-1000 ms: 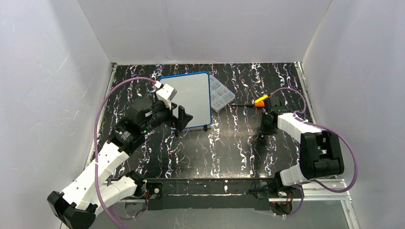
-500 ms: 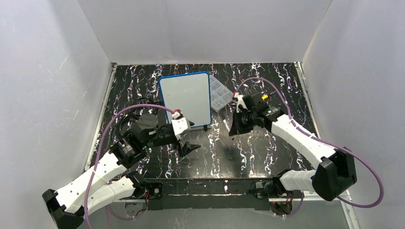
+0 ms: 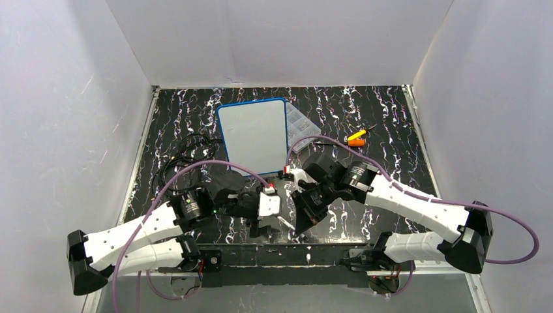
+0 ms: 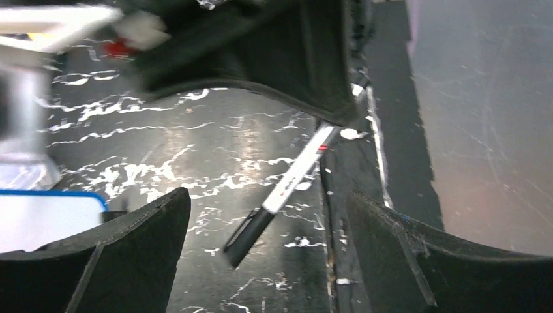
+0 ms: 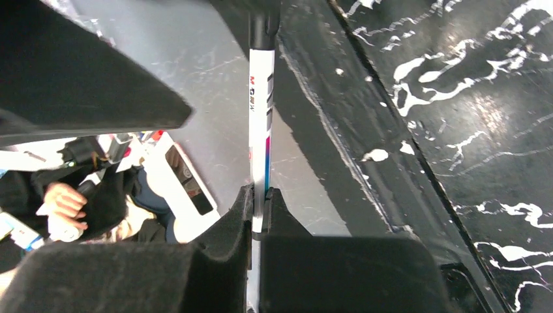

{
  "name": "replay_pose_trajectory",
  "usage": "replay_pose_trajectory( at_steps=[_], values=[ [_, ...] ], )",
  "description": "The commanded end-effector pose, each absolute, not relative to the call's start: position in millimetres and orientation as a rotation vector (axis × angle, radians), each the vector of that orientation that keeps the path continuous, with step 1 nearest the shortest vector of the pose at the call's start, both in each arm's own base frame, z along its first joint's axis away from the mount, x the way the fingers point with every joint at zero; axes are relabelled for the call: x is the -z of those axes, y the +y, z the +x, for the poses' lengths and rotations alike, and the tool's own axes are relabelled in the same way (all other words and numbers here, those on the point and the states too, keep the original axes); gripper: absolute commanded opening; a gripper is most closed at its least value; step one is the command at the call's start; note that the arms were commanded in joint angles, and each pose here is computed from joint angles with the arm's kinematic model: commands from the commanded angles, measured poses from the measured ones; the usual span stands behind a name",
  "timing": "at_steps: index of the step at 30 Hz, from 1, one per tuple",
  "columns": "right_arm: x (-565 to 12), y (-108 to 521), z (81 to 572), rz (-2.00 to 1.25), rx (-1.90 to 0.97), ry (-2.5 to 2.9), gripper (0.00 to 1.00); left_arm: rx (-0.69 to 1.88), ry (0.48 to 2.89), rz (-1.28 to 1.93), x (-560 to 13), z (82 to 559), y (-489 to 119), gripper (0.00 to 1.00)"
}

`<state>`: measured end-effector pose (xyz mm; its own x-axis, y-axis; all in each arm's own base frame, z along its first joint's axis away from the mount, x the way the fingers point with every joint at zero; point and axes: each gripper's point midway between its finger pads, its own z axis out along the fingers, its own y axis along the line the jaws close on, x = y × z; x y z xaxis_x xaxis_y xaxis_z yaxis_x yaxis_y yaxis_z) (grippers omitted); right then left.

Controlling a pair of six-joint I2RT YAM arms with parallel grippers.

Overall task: Write a sentence on the whiteboard
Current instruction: Open the whiteboard marker at the center of the board.

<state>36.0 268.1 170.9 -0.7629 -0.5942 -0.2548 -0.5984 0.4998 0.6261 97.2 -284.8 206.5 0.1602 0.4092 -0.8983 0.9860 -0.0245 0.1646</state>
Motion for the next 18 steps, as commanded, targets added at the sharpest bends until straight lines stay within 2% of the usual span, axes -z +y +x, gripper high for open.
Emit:
replay_pose_trajectory(
  at_steps=[1,5,11,15,18],
  values=[
    [-215.9,277.2,20.7,-1.157,-1.336,2.603,0.01,0.852,1.393,1.721,-182.3,69.6,-276.6,0.86],
    [-229.9,279.0,15.0,-1.213,-1.4,2.558,0.01,0.77,1.388,1.748,-171.9,68.5,-273.6,0.8],
    [-237.7,274.3,10.8,-1.271,-1.406,2.538,0.01,0.678,1.372,1.738,-172.1,74.3,-270.6,0.61],
    [-239.0,270.9,9.3,-1.289,-1.394,2.548,0.01,0.644,1.368,1.725,-173.2,77.4,-268.1,0.51],
    [-241.5,270.7,7.7,-1.302,-1.409,2.537,0.01,0.632,1.372,1.722,-174.0,78.3,-267.2,0.36]
  ],
)
